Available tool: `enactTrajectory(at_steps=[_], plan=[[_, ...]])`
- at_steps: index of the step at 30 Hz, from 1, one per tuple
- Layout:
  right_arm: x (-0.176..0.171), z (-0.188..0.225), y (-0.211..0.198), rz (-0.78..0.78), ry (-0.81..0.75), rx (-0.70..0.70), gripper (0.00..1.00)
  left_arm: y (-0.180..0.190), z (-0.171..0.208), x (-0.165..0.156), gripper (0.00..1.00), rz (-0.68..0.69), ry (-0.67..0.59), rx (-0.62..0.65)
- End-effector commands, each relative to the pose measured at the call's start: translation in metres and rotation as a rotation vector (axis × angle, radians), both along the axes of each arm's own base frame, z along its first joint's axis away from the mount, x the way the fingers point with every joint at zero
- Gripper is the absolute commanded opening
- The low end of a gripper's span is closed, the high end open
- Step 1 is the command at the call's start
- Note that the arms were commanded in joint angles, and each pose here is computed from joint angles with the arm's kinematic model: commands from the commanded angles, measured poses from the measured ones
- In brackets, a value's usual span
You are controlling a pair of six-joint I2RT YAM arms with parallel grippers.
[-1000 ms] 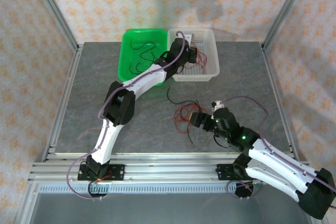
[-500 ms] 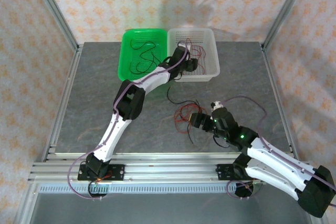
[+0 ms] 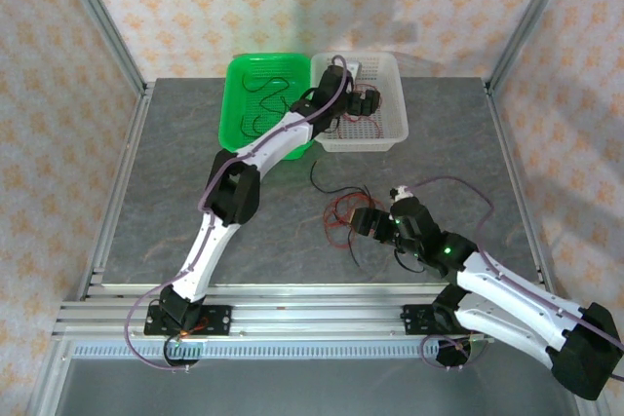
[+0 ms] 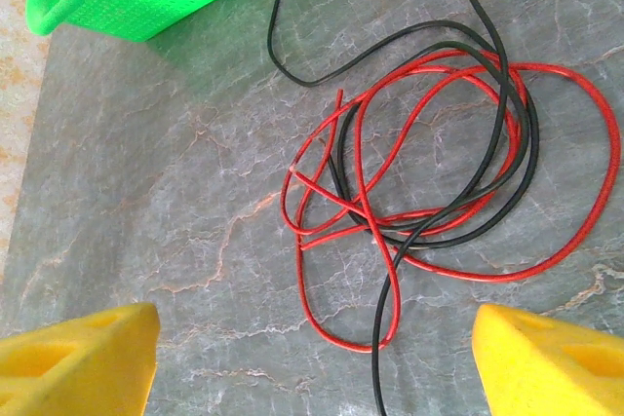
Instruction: Untangle the cables
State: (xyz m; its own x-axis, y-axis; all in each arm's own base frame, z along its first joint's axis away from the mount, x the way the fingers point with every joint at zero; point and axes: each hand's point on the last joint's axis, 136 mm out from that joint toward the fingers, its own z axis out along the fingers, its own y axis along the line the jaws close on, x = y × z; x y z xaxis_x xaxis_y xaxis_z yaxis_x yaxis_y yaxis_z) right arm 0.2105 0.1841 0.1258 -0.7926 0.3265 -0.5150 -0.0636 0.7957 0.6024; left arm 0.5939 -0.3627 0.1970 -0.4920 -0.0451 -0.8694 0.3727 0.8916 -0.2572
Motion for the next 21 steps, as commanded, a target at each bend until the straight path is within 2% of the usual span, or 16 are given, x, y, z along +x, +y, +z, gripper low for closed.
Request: enactTrajectory(at_steps=[1, 7, 14, 17, 21], plan=[[0.003, 0.009, -0.001, -0.028, -0.008, 0.006, 0.83, 0.003, 0.066, -0.01, 0.99, -0.001, -0.091, -0.022], [0.0, -0.001, 0.0, -0.02, 0.026, -0.007, 0.77, 0.011, 0.117, -0.028, 0.99, 0.001, -0.15, -0.057], [0.0, -0.014, 0.011, 0.009, 0.065, -0.068, 0.67, 0.044, 0.195, -0.074, 0.99, 0.047, -0.241, -0.114], [0.006, -0.017, 0.018, 0.013, 0.063, -0.099, 0.63, 0.066, 0.213, -0.1, 0.99, 0.079, -0.247, -0.127], [0.021, -0.02, 0.023, -0.003, 0.057, -0.156, 0.59, 0.087, 0.207, -0.131, 0.99, 0.1, -0.217, -0.132]])
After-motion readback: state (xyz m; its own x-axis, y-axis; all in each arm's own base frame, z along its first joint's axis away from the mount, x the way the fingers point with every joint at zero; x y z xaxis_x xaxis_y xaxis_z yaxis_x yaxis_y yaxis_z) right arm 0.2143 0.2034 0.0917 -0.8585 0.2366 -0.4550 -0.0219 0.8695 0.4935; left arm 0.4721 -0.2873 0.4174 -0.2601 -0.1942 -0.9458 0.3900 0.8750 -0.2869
